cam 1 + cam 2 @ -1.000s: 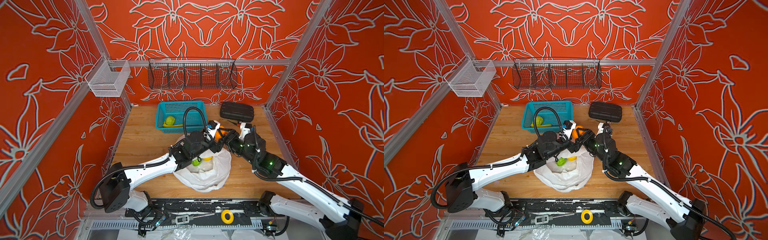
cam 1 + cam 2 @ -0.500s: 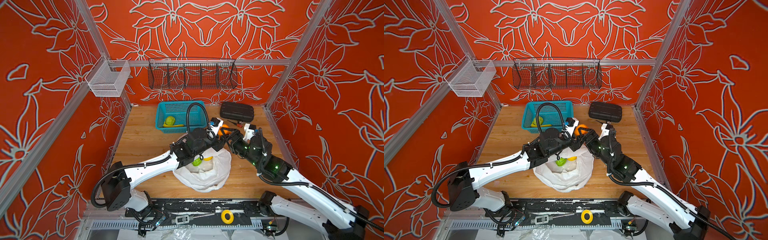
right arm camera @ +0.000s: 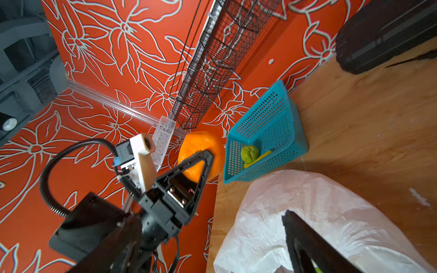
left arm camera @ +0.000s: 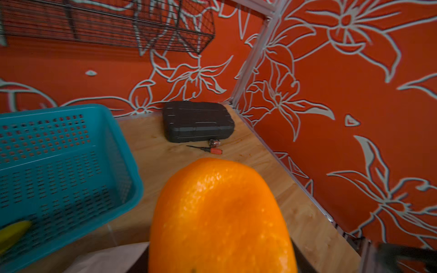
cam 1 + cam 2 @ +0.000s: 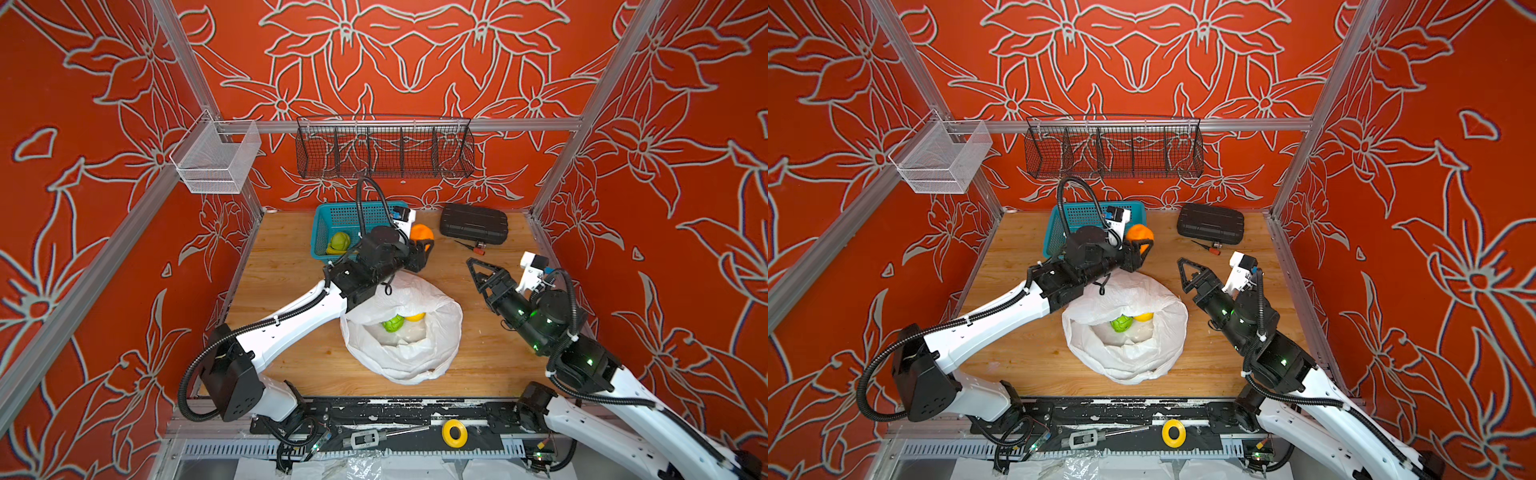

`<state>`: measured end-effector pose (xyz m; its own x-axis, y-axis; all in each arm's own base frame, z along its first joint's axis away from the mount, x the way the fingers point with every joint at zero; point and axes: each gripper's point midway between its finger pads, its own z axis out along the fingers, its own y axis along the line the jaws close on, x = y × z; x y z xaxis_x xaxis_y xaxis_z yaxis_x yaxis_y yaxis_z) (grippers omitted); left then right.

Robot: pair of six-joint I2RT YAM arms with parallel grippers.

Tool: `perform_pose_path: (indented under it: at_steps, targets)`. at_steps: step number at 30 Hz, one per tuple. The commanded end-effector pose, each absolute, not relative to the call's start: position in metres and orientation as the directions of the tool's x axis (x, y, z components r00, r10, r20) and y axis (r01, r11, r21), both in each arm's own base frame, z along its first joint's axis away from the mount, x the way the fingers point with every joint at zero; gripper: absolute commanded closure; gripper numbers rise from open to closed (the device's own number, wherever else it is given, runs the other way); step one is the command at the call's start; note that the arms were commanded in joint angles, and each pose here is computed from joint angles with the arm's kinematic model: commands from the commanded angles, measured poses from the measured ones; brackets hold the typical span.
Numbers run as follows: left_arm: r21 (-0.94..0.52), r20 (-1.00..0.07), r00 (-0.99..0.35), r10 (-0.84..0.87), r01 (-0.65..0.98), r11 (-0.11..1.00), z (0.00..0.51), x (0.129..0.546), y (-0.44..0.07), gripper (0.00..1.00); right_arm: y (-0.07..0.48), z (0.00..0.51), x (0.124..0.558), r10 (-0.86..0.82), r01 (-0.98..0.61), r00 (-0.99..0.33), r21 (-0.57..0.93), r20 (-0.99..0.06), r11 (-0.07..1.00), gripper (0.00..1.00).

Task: Untie the knot of the plastic bag and take out the fruit
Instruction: 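Carry the orange to the teal basket with left gripper while right draws back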

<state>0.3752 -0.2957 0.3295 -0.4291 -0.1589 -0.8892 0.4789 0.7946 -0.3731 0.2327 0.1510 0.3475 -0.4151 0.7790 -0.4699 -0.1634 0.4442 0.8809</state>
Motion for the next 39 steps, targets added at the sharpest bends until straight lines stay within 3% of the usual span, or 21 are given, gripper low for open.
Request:
perform_pose_path:
  at_steps: [1,9,18,27,39]
  targets:
    - [-0.488,-0.815,-0.513,-0.269,0.359,0.796,0.331,0.395,-0.259,0.55,0.137,0.328,0.233,0.748,-0.123,-0.380,0.831,-0.545,0.543,0.05]
    - [-0.696,-0.605,-0.635,-0.480,0.130,0.706,0.299,0.450,-0.193,0.57,0.137,0.308,0.233,0.725,-0.090,-0.399,0.811,-0.561,0.578,0.04]
    - [-0.750,-0.393,-0.713,-0.581,-0.117,0.651,0.224,0.507,-0.161,0.59,0.141,0.292,0.233,0.716,-0.067,-0.431,0.810,-0.550,0.582,0.04]
    - [-0.742,-0.240,-0.762,-0.601,-0.256,0.620,0.160,0.567,-0.165,0.60,0.139,0.282,0.233,0.713,-0.047,-0.433,0.803,-0.552,0.594,0.03]
    - [-0.833,0.005,-0.728,-0.686,-0.383,0.399,0.092,0.630,-0.169,0.56,0.122,0.284,0.224,0.711,-0.039,-0.400,0.786,-0.578,0.617,0.03]
